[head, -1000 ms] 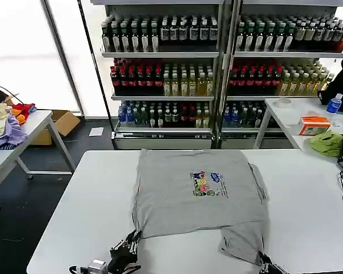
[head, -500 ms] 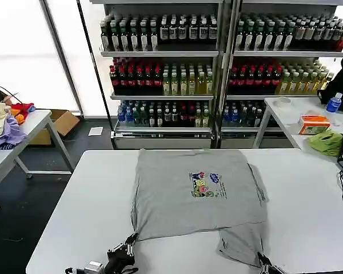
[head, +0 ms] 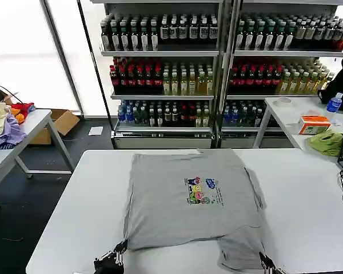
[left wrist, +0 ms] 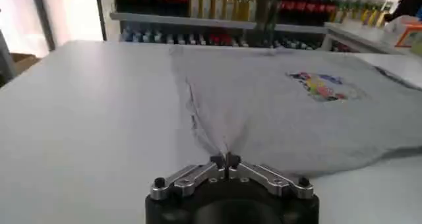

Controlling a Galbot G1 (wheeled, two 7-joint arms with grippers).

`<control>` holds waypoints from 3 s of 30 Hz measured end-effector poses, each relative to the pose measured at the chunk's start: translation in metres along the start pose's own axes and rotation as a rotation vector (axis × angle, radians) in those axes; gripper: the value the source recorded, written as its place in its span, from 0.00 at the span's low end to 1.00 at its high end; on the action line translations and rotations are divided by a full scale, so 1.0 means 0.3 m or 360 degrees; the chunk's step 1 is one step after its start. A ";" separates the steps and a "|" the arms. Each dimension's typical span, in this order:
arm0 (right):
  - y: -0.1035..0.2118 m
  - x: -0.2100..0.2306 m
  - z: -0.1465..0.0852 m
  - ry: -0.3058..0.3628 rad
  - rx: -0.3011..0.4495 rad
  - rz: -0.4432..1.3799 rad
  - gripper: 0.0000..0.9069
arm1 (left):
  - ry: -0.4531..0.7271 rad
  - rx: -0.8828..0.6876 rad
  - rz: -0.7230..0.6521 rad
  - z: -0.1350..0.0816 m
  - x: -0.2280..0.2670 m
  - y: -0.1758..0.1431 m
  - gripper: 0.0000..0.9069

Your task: Fold and organize the clothes.

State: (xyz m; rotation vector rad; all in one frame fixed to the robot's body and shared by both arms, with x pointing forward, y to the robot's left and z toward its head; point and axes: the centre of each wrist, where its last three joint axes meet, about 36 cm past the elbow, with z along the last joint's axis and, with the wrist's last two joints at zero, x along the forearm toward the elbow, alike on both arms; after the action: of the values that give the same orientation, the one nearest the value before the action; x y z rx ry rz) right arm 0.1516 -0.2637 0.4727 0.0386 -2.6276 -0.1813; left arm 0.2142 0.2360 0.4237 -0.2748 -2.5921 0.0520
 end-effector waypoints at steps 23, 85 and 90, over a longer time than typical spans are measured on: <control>-0.023 -0.175 -0.119 -0.0325 -0.0090 -0.0126 0.00 | -0.0020 0.0006 0.0046 -0.132 -0.050 0.175 0.01; -0.008 -0.616 -0.034 -0.0040 0.0138 0.0113 0.00 | 0.0067 0.0132 0.0002 -0.119 -0.408 0.264 0.00; -0.008 -0.609 -0.020 -0.0025 0.0131 0.0116 0.00 | 0.0062 0.0150 0.0010 -0.100 -0.405 0.249 0.01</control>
State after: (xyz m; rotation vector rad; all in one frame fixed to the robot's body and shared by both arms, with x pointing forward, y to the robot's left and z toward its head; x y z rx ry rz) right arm 0.3140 -0.2556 0.3893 -0.0308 -2.6460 -0.0486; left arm 0.3453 0.2837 0.3818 -0.2473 -2.5415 0.1694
